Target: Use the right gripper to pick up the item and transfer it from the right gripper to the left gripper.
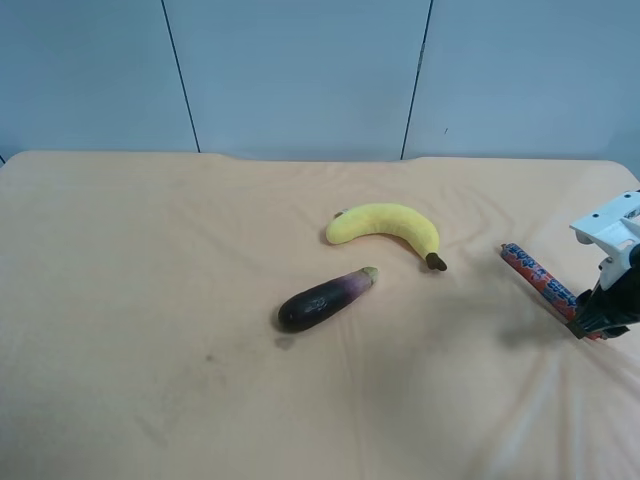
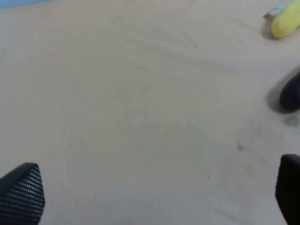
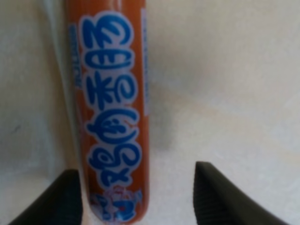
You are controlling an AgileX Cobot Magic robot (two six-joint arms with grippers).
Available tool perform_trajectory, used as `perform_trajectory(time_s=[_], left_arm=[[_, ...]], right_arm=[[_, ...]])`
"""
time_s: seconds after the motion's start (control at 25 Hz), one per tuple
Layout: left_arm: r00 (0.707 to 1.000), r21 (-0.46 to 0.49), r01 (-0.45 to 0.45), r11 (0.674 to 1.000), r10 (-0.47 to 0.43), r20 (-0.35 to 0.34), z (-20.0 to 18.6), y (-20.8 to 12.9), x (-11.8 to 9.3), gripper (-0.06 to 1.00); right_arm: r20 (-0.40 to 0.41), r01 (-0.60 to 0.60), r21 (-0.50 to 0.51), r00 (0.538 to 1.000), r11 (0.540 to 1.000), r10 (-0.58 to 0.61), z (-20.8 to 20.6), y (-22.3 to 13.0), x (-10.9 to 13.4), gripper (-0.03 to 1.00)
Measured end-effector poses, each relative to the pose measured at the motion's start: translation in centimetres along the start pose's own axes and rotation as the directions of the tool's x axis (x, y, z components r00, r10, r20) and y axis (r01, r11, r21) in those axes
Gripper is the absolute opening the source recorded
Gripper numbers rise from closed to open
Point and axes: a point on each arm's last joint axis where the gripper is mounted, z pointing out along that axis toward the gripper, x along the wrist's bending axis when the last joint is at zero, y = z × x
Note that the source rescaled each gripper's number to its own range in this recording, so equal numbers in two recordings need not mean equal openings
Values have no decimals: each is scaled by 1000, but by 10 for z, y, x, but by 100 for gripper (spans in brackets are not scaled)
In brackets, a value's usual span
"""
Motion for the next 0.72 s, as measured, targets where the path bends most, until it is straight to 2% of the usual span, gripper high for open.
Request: perform_trajectory(time_s=[0.72], left_arm=[[1000,0,0,1000,0,1,0,0,0,100]], right_arm=[[-5,0,-5,1000,1000,0,6,1,0,32]])
